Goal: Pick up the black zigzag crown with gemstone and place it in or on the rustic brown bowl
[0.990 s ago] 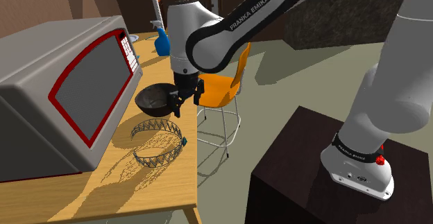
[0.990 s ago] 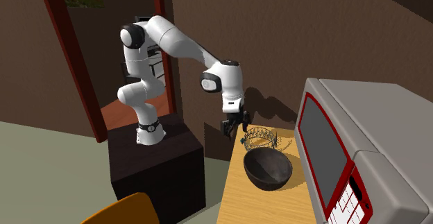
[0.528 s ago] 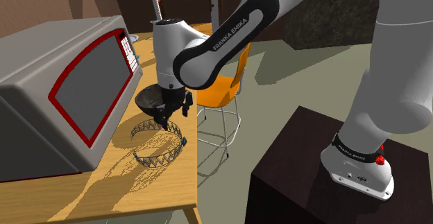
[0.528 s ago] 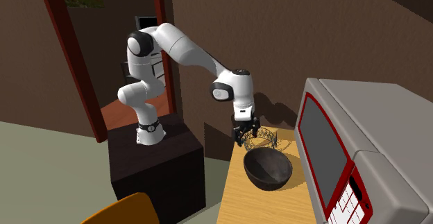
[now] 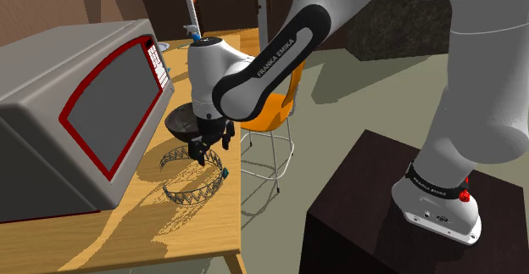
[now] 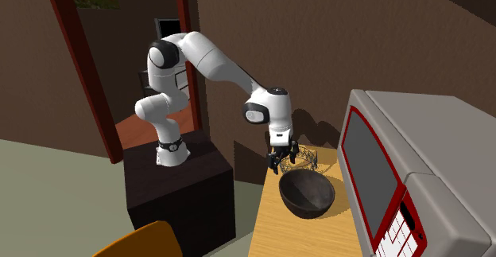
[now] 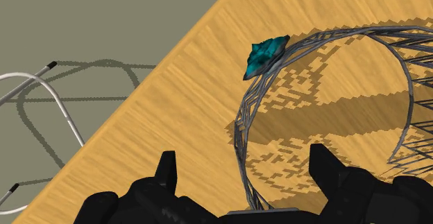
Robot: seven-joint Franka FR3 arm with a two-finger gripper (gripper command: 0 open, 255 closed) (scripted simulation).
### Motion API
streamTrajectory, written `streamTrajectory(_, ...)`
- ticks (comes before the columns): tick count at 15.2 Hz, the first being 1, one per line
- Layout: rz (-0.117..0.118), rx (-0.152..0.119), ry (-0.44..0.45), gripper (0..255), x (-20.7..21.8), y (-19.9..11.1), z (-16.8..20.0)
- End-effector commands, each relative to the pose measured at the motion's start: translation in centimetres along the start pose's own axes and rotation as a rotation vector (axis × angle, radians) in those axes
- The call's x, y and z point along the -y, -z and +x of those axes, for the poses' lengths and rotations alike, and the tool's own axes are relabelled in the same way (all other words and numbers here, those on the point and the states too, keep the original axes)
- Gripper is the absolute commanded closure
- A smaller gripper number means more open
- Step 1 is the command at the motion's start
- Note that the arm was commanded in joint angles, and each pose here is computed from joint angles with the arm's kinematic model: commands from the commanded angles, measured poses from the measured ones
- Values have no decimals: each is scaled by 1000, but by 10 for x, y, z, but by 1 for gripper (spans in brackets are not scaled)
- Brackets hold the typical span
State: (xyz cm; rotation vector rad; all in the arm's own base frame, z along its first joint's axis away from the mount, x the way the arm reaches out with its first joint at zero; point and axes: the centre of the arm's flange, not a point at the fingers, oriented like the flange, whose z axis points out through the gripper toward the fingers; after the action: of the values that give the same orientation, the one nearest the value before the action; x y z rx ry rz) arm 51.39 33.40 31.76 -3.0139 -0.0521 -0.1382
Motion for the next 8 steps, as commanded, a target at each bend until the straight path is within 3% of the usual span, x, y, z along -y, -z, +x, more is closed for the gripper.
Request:
streamTrajectory(1,0,0,0,0,0,0,0)
streamTrajectory(4,0,0,0,0,0,0,0)
streamTrajectory(5,0,0,0,255,0,0,0)
streamTrajectory(8,0,0,0,255,0,0,0)
